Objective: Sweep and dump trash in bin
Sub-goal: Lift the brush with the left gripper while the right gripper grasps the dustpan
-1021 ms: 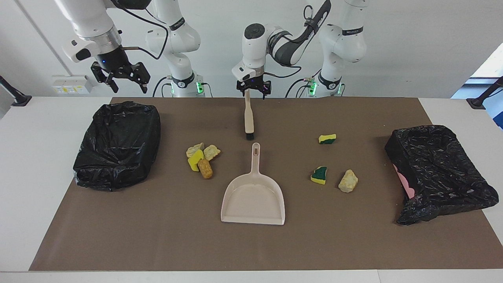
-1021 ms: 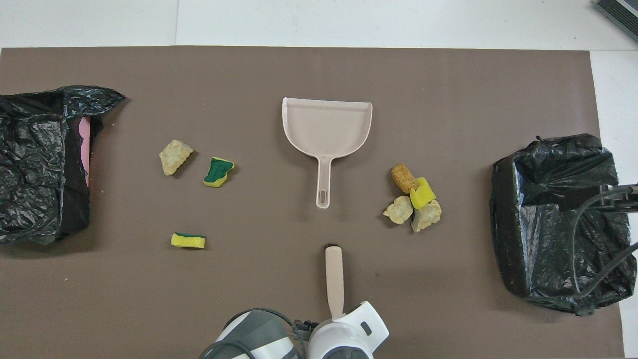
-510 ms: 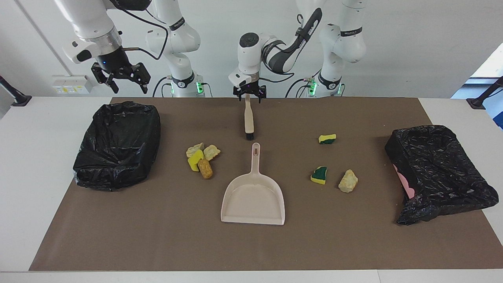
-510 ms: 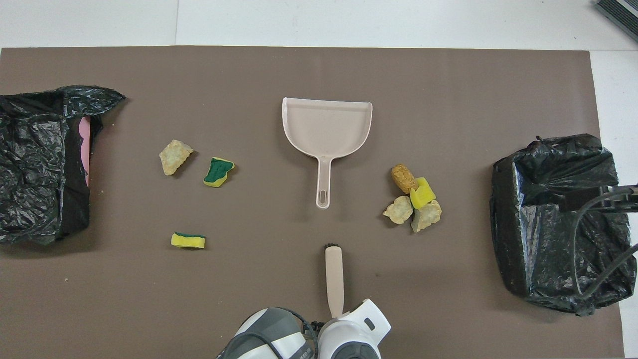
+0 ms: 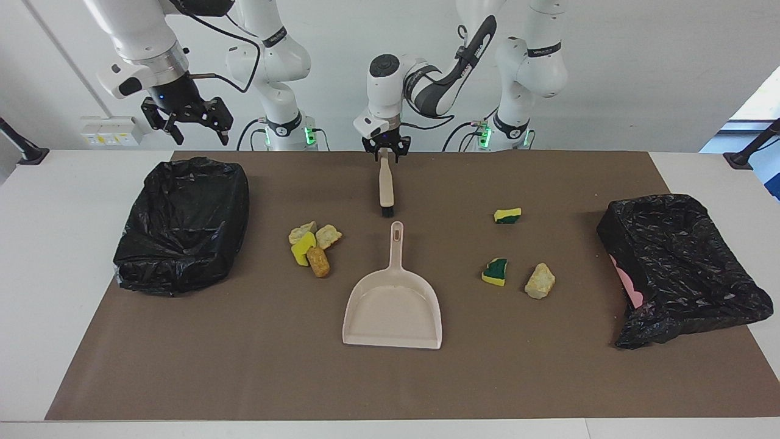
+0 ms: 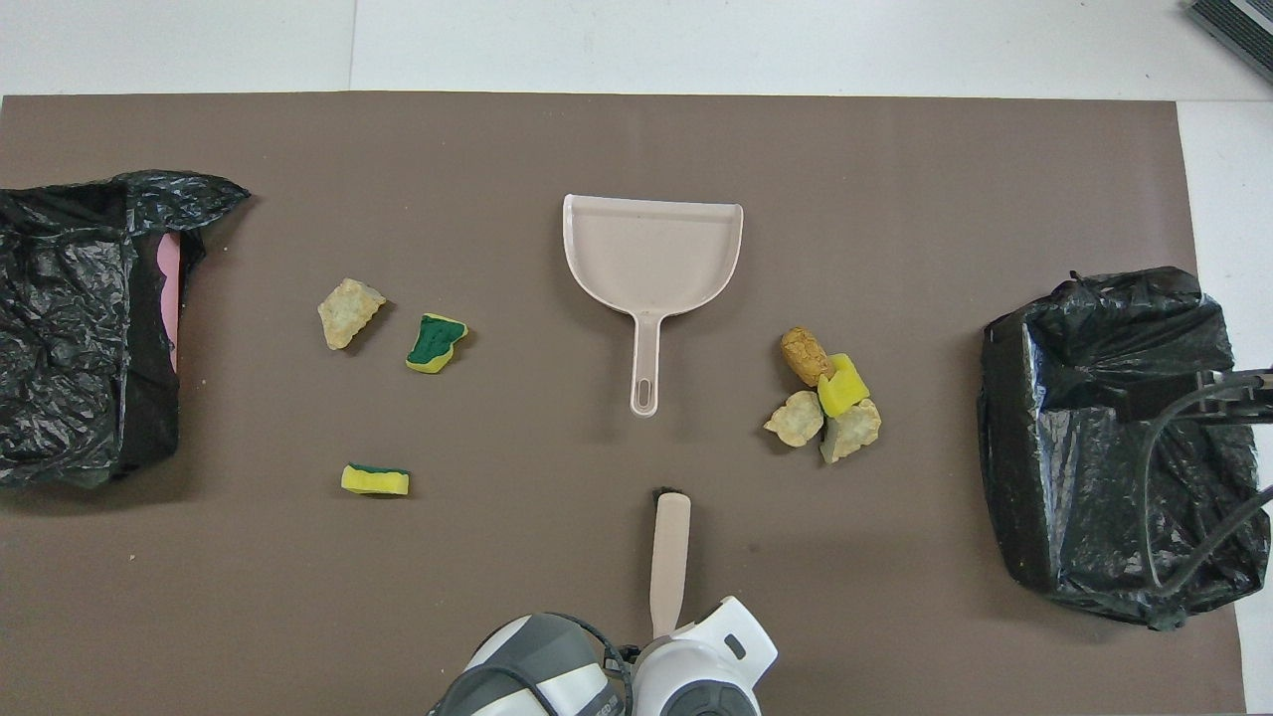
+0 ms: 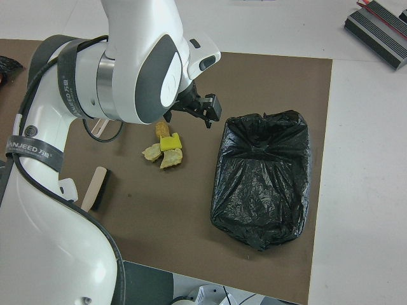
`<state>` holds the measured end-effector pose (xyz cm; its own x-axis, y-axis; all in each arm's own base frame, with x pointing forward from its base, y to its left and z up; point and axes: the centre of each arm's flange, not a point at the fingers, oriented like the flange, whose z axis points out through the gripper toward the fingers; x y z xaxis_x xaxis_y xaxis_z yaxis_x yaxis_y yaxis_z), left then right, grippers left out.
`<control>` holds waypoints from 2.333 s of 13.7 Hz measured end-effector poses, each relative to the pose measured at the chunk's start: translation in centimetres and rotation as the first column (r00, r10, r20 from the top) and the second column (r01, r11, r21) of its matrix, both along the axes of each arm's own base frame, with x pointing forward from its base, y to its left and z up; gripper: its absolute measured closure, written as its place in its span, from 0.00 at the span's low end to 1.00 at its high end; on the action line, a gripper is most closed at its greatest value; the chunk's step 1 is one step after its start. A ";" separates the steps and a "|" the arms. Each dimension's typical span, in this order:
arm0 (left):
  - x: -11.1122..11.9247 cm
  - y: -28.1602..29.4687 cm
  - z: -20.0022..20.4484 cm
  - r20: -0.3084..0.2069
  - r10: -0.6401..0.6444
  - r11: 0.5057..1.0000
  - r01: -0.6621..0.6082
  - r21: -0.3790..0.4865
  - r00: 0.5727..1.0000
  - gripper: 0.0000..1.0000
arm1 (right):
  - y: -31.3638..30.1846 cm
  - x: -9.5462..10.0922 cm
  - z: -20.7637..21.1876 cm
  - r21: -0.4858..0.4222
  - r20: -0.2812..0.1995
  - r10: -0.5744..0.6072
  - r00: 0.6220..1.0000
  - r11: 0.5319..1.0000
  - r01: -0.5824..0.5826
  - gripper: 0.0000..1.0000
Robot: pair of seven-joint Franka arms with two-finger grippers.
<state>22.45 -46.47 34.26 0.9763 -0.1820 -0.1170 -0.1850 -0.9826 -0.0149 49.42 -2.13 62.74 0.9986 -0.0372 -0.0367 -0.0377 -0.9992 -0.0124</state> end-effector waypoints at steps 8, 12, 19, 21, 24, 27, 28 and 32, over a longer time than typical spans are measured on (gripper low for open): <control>10.6 6.1 5.4 -0.015 0.028 0.996 -0.026 0.084 0.999 0.74 | 1.9 1.3 0.2 -0.007 0.062 0.029 0.998 1.000 -0.029 0.00; 18.5 14.1 6.5 -0.027 0.049 0.995 -0.046 0.091 0.998 0.74 | 8.2 5.0 -2.9 -0.002 0.124 -0.007 0.992 1.000 0.007 0.00; 30.7 30.9 8.0 0.010 -0.018 0.996 0.017 0.092 1.000 0.74 | 24.4 10.4 -17.4 0.044 0.122 -0.095 0.988 0.995 0.090 0.00; 32.7 35.1 7.5 0.021 0.000 0.996 -0.001 0.088 1.000 0.74 | 29.2 10.1 -21.0 0.054 0.119 -0.089 0.989 0.995 0.083 0.00; 35.1 40.9 6.4 0.027 0.054 0.992 -0.056 0.109 0.998 0.74 | 34.2 9.3 -24.8 0.067 0.124 -0.078 0.989 0.995 0.070 0.00; 36.6 44.8 4.0 0.027 0.059 0.991 -0.062 0.118 0.998 0.74 | 37.0 8.5 -26.8 0.079 0.131 -0.039 0.991 0.996 0.028 0.00; 36.7 45.5 3.3 0.014 0.054 0.992 -0.056 0.117 0.998 0.74 | 37.9 8.0 -27.1 0.077 0.126 -0.024 0.992 0.997 0.014 0.00; 35.4 43.8 1.6 -0.025 0.007 0.994 -0.004 0.112 1.000 0.74 | 39.7 6.5 -27.5 0.065 0.105 0.012 0.994 0.998 -0.019 0.08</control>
